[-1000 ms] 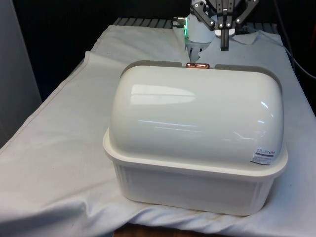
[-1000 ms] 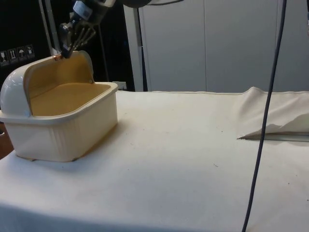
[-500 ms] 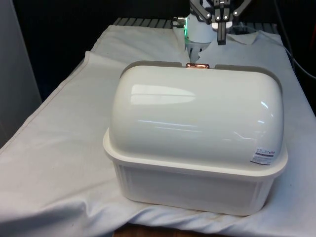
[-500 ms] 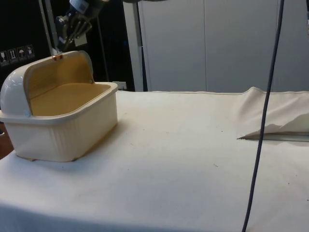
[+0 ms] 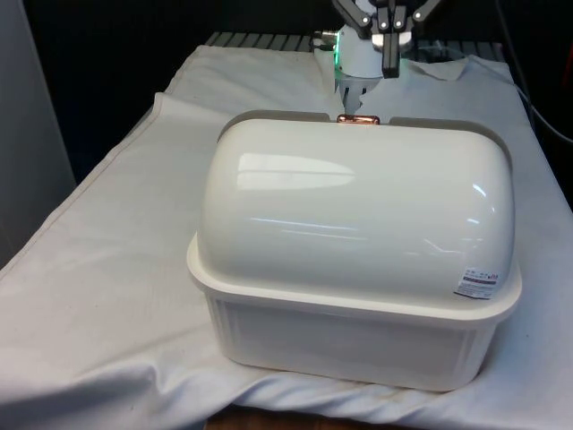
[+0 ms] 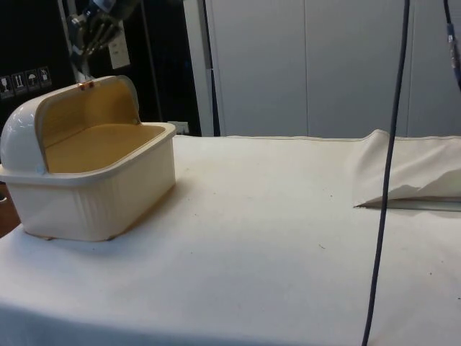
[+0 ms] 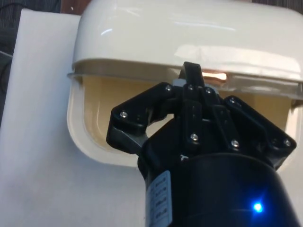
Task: Open the lid, then close it.
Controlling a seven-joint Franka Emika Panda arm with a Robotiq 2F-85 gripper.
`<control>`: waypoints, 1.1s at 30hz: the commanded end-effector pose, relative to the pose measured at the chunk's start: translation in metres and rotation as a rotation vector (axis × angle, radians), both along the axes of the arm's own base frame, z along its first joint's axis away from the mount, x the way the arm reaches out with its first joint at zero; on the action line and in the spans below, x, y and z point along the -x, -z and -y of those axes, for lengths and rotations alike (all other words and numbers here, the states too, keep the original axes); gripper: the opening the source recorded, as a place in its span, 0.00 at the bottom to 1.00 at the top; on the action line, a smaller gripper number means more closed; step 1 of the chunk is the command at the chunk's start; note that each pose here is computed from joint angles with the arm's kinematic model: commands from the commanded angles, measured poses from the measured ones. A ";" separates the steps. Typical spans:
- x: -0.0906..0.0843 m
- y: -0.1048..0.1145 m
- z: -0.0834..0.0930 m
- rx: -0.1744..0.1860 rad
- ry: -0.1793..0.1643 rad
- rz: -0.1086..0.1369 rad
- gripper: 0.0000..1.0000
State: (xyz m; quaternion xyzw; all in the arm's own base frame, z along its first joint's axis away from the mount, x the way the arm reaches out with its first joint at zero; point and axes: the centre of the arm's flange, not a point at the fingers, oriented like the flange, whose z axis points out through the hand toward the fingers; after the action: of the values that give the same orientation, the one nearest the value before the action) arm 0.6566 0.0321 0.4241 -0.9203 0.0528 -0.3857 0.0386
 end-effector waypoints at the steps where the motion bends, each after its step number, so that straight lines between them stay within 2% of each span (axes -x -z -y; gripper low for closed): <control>1: -0.006 0.003 0.000 -0.006 0.006 0.000 0.00; 6: -0.014 0.010 0.002 -0.005 0.013 -0.004 0.00; 7: -0.015 0.011 0.000 -0.002 0.004 -0.002 0.00; 8: -0.016 0.014 0.003 -0.006 0.018 -0.009 0.00; 15: -0.016 0.027 0.002 -0.012 0.029 -0.034 0.00; 16: -0.016 0.026 -0.002 -0.015 0.015 -0.030 0.00; 17: -0.015 0.029 0.002 -0.014 0.032 -0.037 0.00; 24: -0.013 0.048 -0.002 -0.027 0.046 -0.068 0.00; 25: -0.014 0.044 -0.007 -0.030 0.027 -0.061 0.00; 26: -0.013 0.049 -0.003 -0.029 0.047 -0.070 0.00; 33: -0.008 0.061 -0.006 -0.041 0.058 -0.093 0.00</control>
State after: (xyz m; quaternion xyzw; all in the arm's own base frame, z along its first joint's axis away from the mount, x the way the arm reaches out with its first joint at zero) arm 0.6672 0.0400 0.3720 -0.9323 0.0816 -0.3489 0.0487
